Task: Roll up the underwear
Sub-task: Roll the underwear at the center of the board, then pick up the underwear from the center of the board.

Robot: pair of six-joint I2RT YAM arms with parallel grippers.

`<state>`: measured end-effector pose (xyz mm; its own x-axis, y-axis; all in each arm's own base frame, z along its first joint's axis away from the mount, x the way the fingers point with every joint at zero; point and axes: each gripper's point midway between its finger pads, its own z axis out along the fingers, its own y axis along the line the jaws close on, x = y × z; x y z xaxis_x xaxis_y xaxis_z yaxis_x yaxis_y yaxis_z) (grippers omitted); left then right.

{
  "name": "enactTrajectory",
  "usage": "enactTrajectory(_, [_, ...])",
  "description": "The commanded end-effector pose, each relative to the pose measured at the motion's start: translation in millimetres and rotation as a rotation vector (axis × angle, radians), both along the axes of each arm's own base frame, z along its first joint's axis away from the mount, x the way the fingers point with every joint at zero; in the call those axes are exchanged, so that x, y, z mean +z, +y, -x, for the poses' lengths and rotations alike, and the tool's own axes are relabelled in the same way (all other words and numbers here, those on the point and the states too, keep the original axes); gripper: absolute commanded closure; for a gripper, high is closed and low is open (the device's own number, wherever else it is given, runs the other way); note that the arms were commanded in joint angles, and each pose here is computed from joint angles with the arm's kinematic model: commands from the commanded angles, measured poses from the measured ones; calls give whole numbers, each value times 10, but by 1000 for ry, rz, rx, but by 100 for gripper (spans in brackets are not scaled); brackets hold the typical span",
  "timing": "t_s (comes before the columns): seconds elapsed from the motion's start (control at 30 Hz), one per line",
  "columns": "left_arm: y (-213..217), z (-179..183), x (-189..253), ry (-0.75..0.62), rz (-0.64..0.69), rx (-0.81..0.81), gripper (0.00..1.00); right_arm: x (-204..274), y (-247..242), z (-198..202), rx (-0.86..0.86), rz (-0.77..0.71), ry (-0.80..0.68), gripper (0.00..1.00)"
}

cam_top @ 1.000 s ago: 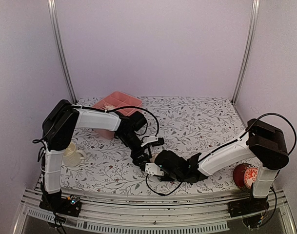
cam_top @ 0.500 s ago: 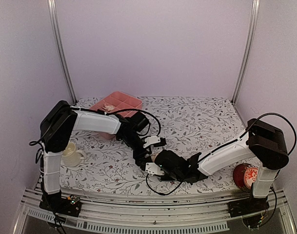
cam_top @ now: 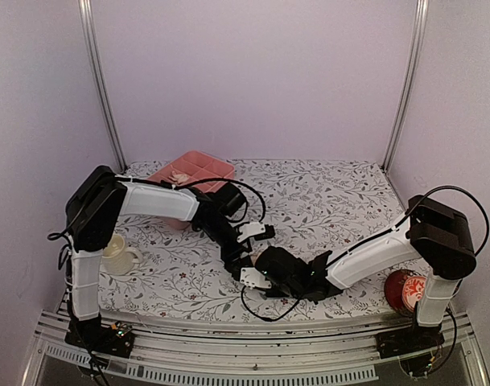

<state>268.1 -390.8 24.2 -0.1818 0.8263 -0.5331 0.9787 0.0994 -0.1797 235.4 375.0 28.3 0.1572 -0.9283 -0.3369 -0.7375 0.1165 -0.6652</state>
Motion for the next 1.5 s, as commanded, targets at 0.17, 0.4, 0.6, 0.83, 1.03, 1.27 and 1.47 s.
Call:
enactTrajectory(0.17, [6, 121, -67, 28, -31, -50, 2, -328, -240, 57, -14, 130, 66, 89])
enactTrajectory(0.4, [8, 320, -276, 134, -72, -94, 7, -341, -250, 61, -16, 135, 68, 89])
enactTrajectory(0.6, [-35, 320, -225, 162, -60, -94, 26, -333, -242, 59, -14, 132, 68, 89])
enactTrajectory(0.83, [-76, 363, -189, 172, -50, -113, 42, -345, -250, 59, -16, 136, 68, 89])
enactTrajectory(1.03, [-127, 465, -60, 191, -1, -158, 30, -335, -245, 55, -17, 134, 66, 89])
enactTrajectory(1.27, [-193, 506, 25, 216, 41, -171, 36, -310, -240, 50, -19, 127, 63, 89])
enactTrajectory(1.47, [-201, 461, -37, 209, 31, -145, 62, -301, -242, 43, -22, 127, 58, 89])
